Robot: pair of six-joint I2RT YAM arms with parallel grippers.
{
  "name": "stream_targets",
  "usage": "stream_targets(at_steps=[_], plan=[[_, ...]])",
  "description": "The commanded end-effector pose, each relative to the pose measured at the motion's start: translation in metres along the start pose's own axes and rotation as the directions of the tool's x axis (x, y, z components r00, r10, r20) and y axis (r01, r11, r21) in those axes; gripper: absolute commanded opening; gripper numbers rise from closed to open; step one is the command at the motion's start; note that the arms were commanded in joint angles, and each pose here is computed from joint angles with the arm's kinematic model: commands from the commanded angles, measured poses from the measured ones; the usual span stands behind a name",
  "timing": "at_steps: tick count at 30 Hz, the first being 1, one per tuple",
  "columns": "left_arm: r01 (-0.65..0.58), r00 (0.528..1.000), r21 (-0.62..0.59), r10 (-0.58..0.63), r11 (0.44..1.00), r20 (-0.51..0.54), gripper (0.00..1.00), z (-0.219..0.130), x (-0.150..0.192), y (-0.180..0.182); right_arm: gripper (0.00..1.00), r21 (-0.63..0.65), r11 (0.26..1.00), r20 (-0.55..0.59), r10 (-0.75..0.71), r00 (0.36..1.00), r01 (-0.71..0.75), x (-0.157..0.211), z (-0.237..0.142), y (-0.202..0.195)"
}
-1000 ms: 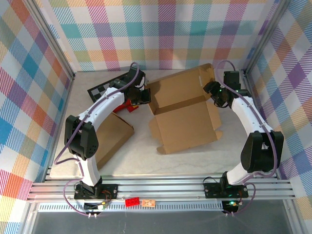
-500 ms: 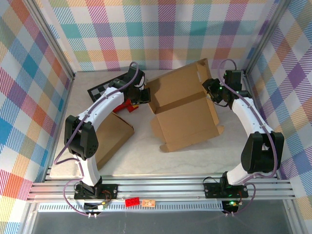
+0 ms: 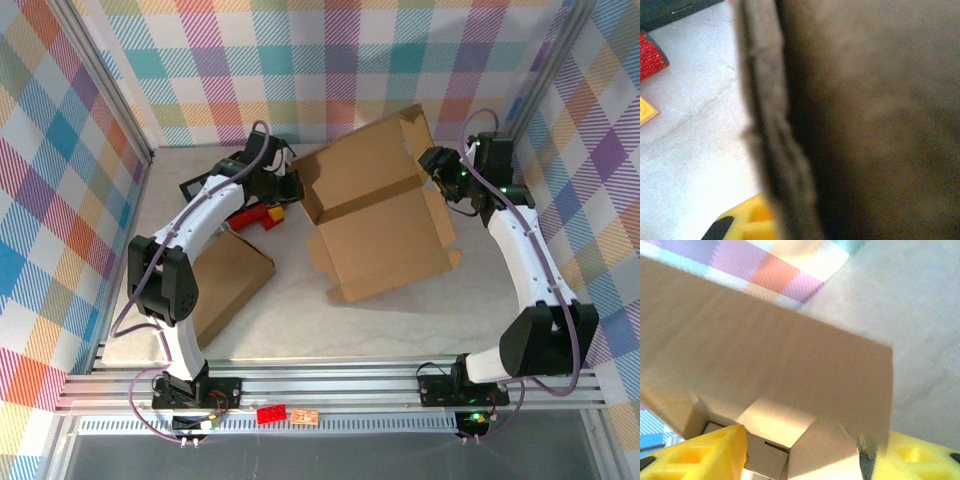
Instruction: Fold the paper box
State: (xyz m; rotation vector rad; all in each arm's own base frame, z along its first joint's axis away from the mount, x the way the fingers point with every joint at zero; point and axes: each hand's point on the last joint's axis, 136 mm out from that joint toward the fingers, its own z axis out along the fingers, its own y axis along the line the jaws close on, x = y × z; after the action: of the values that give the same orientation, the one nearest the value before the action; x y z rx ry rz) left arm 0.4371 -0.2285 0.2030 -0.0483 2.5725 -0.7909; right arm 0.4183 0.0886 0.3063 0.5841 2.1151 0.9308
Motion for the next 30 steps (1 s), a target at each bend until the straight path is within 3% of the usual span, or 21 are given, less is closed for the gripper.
stream_targets(at_steps=[1,5,13,25,30], plan=[[-0.003,1.000,0.168,0.004,0.986,-0.005,0.00,-0.003,-0.015,-0.014,0.64,-0.080,0.982,0.103,-0.162,0.981,0.170,-0.019,-0.035,0.041],[-0.036,0.999,0.216,0.041,0.976,-0.019,0.00,0.001,-0.014,-0.010,0.72,-0.143,0.953,0.200,-0.237,0.951,0.268,-0.032,-0.055,0.063],[-0.063,0.995,0.348,0.086,0.935,-0.051,0.00,0.002,-0.009,-0.020,0.70,-0.202,0.946,0.237,-0.203,0.950,0.253,-0.069,-0.063,0.063],[-0.040,0.987,0.432,0.104,0.901,-0.125,0.00,0.005,0.009,-0.025,0.66,-0.488,0.828,0.060,-0.283,0.957,0.276,-0.065,-0.053,0.097],[-0.034,0.985,0.440,0.105,0.897,-0.137,0.00,0.006,0.009,-0.027,0.61,-0.497,0.822,0.016,-0.312,0.950,0.278,-0.058,-0.042,0.088]])
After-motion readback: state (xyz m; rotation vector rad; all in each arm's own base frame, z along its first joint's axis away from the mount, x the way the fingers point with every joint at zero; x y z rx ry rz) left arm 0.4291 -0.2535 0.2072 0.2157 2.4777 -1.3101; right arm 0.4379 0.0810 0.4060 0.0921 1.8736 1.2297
